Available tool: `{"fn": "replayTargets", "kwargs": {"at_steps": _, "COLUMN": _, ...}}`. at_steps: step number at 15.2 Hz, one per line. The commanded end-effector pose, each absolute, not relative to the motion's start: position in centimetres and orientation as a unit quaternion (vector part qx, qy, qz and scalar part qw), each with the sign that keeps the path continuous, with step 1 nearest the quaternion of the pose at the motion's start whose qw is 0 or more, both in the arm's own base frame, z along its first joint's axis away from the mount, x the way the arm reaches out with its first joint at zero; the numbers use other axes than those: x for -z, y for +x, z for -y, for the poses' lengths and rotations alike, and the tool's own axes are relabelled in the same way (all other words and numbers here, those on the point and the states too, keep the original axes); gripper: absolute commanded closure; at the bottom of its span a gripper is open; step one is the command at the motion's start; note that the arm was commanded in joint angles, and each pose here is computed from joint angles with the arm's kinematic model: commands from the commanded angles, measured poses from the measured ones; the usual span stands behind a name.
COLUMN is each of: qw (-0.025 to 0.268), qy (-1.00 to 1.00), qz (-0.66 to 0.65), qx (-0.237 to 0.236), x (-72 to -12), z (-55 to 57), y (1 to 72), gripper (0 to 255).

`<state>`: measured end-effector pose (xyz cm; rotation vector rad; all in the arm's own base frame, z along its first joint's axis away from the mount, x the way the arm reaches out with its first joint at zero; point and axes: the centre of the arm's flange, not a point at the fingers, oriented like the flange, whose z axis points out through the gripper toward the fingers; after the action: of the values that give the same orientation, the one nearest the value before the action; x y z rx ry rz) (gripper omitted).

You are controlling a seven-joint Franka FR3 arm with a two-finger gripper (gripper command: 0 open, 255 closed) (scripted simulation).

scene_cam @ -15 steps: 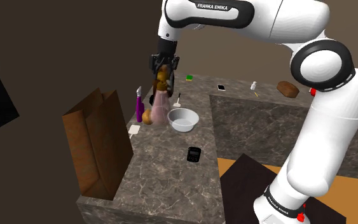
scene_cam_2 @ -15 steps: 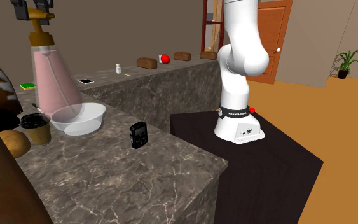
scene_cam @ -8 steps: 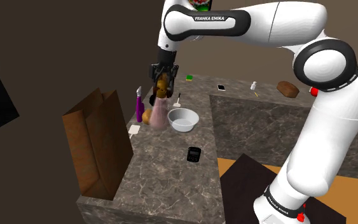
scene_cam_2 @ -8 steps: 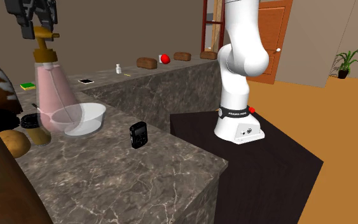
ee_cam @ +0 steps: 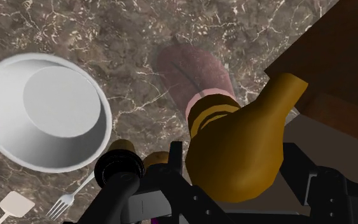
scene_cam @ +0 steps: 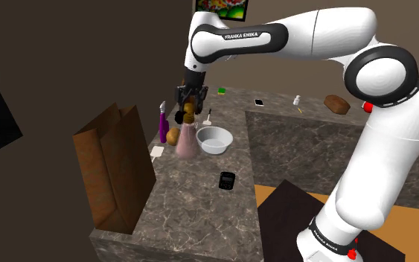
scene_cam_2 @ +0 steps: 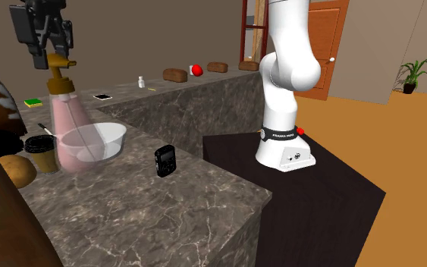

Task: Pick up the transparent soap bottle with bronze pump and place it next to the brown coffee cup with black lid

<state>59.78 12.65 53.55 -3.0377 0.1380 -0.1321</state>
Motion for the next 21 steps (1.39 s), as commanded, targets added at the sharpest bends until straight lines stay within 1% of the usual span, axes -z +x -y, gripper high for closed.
{"fn": "replayTargets", "kwargs": {"at_steps": 1, "qw": 0.049, "qy": -0.997, "qz": -0.045, "qx": 0.044, "x": -52.4, "z": -12.7, "y": 59.7, "gripper": 255}}
{"fn": "replayTargets", "kwargs": {"at_steps": 12, "qw": 0.049, "qy": -0.997, "qz": -0.045, "qx": 0.044, "x": -46.6, "z": -12.7, "y": 59.7, "gripper": 255}}
{"fn": "replayTargets", "kwargs": {"at_steps": 19, "qw": 0.049, "qy": -0.997, "qz": -0.045, "qx": 0.044, "x": -46.6, "z": -12.7, "y": 59.7, "gripper": 255}}
{"fn": "replayTargets", "kwargs": {"at_steps": 20, "qw": 0.049, "qy": -0.997, "qz": -0.045, "qx": 0.044, "x": -46.6, "z": -12.7, "y": 59.7, "gripper": 0}}
{"fn": "replayTargets", "kwargs": {"at_steps": 21, "qw": 0.049, "qy": -0.997, "qz": -0.045, "qx": 0.044, "x": -46.6, "z": -12.7, "y": 59.7, "gripper": 0}}
